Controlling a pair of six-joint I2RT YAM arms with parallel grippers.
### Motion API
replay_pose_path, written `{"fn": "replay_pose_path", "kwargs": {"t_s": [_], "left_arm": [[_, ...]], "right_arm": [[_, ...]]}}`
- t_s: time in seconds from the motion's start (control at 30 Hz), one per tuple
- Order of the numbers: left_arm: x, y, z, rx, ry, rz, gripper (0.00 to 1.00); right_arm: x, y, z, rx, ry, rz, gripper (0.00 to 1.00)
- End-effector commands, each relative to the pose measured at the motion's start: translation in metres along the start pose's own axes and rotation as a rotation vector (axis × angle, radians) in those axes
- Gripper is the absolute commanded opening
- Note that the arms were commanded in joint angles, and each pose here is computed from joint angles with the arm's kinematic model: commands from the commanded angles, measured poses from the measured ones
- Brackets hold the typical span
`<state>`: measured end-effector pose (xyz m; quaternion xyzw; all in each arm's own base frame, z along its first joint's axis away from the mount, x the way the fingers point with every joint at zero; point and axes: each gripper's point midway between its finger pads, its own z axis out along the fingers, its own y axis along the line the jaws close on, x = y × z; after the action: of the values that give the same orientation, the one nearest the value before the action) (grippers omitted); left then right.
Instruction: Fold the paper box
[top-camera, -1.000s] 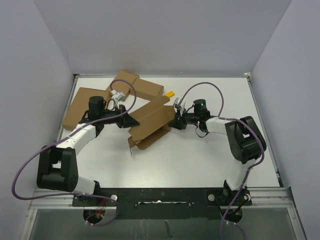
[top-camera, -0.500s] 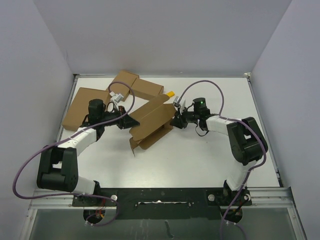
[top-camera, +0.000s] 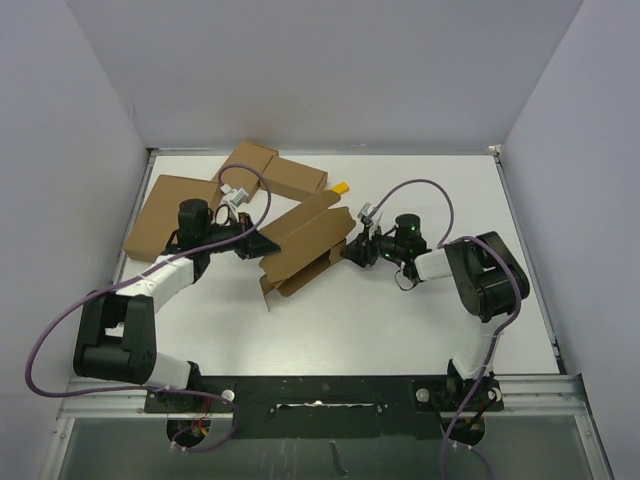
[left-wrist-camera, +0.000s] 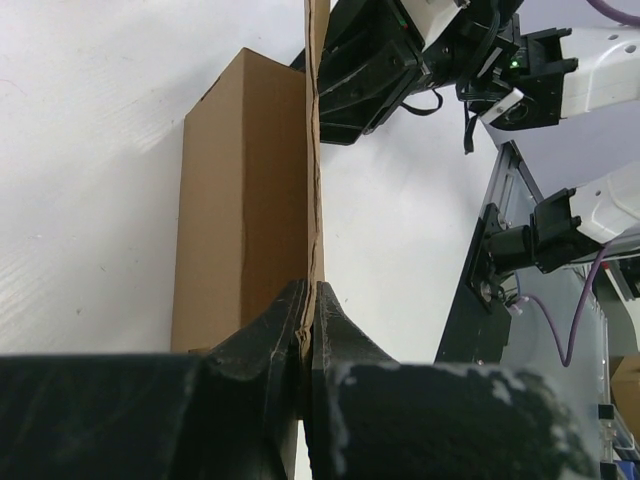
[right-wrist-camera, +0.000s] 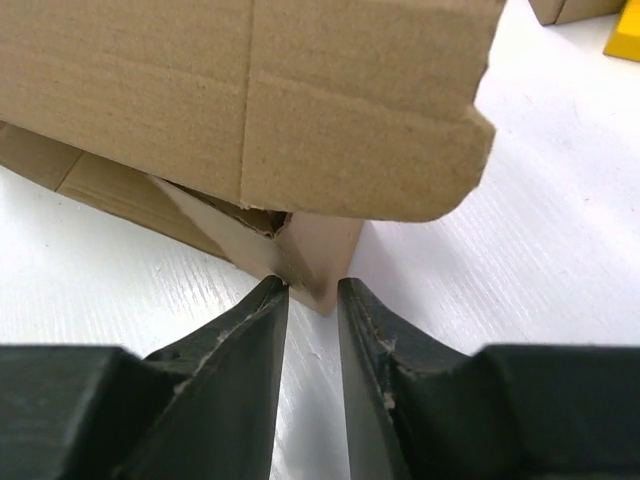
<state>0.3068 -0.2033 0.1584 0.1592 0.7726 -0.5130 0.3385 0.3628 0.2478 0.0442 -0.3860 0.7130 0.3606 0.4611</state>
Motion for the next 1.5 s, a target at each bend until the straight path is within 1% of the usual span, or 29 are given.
{"fn": "replay_pose_path", "kwargs": {"t_s": [0.0,0.07,0.2,0.33,0.5,0.6,0.7,0.83,0.93,0.97,1.07,1.23,1.33,1.47], "left_arm": [[-0.016,-0.014,-0.001,0.039,-0.039,0.093,0.00],[-0.016,-0.014,-0.001,0.043,-0.036,0.093,0.00],[-0.015,-0.016,0.000,0.052,-0.033,0.092,0.00],[-0.014,-0.017,0.001,0.061,-0.027,0.090,0.00],[-0.012,-0.018,0.002,0.069,-0.021,0.085,0.00],[-0.013,-0.019,0.002,0.073,-0.024,0.081,0.00],[-0.015,-0.021,0.002,0.081,-0.034,0.086,0.00],[-0.021,-0.025,0.000,0.084,-0.063,0.108,0.00],[-0.028,-0.028,-0.003,0.072,-0.097,0.133,0.00],[-0.030,-0.029,-0.005,0.069,-0.110,0.145,0.00],[-0.038,-0.030,-0.010,0.045,-0.156,0.164,0.00],[-0.052,-0.029,-0.019,-0.010,-0.241,0.188,0.00],[-0.056,-0.027,-0.022,-0.039,-0.267,0.183,0.00],[-0.055,-0.020,-0.021,-0.072,-0.275,0.142,0.00]], "right_arm": [[-0.040,-0.002,0.003,-0.018,-0.160,-0.100,0.30],[-0.041,-0.003,0.004,-0.016,-0.168,-0.108,0.32],[-0.045,-0.006,0.005,-0.001,-0.191,-0.128,0.42],[-0.045,-0.009,0.008,0.005,-0.201,-0.120,0.45],[-0.049,-0.010,0.013,0.001,-0.209,-0.125,0.45],[-0.048,-0.009,0.015,0.007,-0.201,-0.131,0.41],[-0.049,-0.009,0.016,0.019,-0.195,-0.140,0.34],[-0.052,-0.008,0.015,0.023,-0.190,-0.160,0.18],[-0.064,-0.009,0.011,0.032,-0.177,-0.188,0.03],[-0.069,-0.009,0.010,0.033,-0.168,-0.190,0.00],[-0.080,-0.011,0.008,0.039,-0.108,-0.153,0.00],[-0.081,-0.009,0.002,0.013,0.067,-0.095,0.00],[-0.076,-0.006,-0.007,-0.003,0.174,-0.076,0.00],[-0.067,0.000,-0.025,-0.006,0.313,-0.048,0.00]]}}
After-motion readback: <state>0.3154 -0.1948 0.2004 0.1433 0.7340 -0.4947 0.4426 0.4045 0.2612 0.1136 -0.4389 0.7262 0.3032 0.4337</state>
